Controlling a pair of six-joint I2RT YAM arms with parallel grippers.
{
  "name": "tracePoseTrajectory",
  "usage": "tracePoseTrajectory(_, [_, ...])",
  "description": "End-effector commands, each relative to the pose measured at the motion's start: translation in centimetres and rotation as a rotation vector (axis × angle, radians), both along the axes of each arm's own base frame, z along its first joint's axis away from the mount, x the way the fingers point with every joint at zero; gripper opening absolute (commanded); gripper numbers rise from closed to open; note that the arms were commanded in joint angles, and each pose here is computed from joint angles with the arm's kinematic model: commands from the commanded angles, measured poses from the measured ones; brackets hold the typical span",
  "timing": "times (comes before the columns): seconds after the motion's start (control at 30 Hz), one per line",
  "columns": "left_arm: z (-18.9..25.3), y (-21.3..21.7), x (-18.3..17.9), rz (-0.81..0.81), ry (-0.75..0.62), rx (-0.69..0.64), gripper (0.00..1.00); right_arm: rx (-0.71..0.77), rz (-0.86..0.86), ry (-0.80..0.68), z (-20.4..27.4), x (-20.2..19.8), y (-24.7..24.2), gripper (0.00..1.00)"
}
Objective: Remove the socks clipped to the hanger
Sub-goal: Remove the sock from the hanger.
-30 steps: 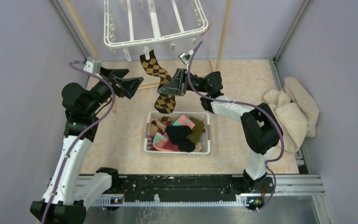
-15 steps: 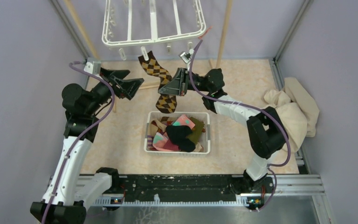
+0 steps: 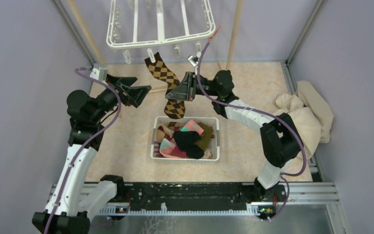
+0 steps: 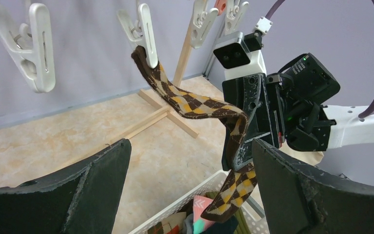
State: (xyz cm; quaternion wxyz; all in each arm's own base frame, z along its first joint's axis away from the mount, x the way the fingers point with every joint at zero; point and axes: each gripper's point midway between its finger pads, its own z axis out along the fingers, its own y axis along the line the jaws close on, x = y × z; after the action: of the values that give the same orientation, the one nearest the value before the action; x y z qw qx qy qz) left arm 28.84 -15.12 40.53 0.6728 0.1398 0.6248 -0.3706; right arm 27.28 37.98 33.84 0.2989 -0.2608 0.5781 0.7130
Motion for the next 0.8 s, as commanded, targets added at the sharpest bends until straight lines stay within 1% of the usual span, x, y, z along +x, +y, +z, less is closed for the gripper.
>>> tracePoseTrajectory(0.0, [0.5,0.0,-0.4,-0.011,-0.03,-0.009,0.99,0.072,-0.037,-0.116,3.8,-0.9,-1.3,0.0])
tracePoseTrajectory(0.23, [-0.1,-0.3,-0.3,-0.029,-0.036,-0.024,0.99,0.063,-0.031,-0.112,3.6,-1.0,-1.3,0.0])
tracePoseTrajectory(0.5, [-1.8,0.0,-0.2,-0.005,0.014,-0.015,0.99,0.062,-0.038,-0.108,2.9,-0.9,-1.3,0.0])
tracePoseTrajectory(0.63, [-1.5,0.0,-0.3,-0.008,0.003,-0.033,0.99,0.057,-0.037,-0.101,2.1,-0.9,-1.3,0.0])
tracePoseTrajectory(0.77, [-0.7,-0.8,-0.2,-0.063,-0.02,-0.072,0.99,0.043,-0.033,-0.096,1.4,-0.8,-1.2,0.0])
